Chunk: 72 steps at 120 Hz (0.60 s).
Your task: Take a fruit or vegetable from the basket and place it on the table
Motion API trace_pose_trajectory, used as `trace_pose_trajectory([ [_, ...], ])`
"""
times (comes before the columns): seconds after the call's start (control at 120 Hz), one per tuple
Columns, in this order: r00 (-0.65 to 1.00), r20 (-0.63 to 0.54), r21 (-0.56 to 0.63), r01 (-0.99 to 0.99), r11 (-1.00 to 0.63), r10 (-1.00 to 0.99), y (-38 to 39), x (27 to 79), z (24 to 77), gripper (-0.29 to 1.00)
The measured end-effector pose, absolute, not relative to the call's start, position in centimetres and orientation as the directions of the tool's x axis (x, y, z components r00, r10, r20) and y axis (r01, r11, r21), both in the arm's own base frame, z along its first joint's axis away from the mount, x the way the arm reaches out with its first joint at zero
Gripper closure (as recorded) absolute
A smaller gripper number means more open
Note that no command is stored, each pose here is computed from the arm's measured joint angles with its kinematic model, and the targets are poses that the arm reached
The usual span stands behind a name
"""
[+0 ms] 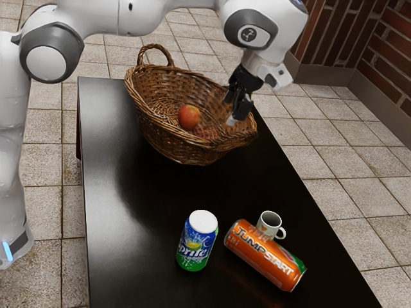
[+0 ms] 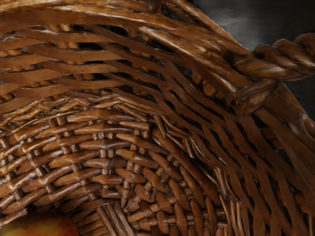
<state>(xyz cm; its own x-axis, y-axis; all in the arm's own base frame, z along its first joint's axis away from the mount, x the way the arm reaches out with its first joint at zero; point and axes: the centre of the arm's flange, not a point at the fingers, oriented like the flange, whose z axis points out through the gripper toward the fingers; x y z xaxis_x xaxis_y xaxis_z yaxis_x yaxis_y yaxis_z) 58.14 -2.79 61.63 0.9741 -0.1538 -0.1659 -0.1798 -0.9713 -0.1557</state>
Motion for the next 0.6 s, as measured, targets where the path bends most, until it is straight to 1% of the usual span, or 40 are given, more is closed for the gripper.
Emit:
trace_pose_trajectory([
  [0.108, 0.979, -0.093, -0.165, -0.196, -0.967, -0.182, -2.9, 59.0, 62.3, 0.0],
  [0.233, 0.977, -0.045, -0.169, -0.212, -0.962, -0.208, -3.2, 59.5, 62.8, 0.0],
  [0.35, 0.974, 0.006, -0.154, -0.223, -0.963, -0.227, -3.8, 59.0, 64.4, 0.0],
  [0.45, 0.991, -0.028, -0.116, -0.129, -0.985, -0.127, 2.5, 56.9, 63.0, 0.0],
  [0.6, 0.998, -0.056, -0.037, 0.028, -0.999, 0.03, 12.9, 55.3, 60.8, 0.0],
])
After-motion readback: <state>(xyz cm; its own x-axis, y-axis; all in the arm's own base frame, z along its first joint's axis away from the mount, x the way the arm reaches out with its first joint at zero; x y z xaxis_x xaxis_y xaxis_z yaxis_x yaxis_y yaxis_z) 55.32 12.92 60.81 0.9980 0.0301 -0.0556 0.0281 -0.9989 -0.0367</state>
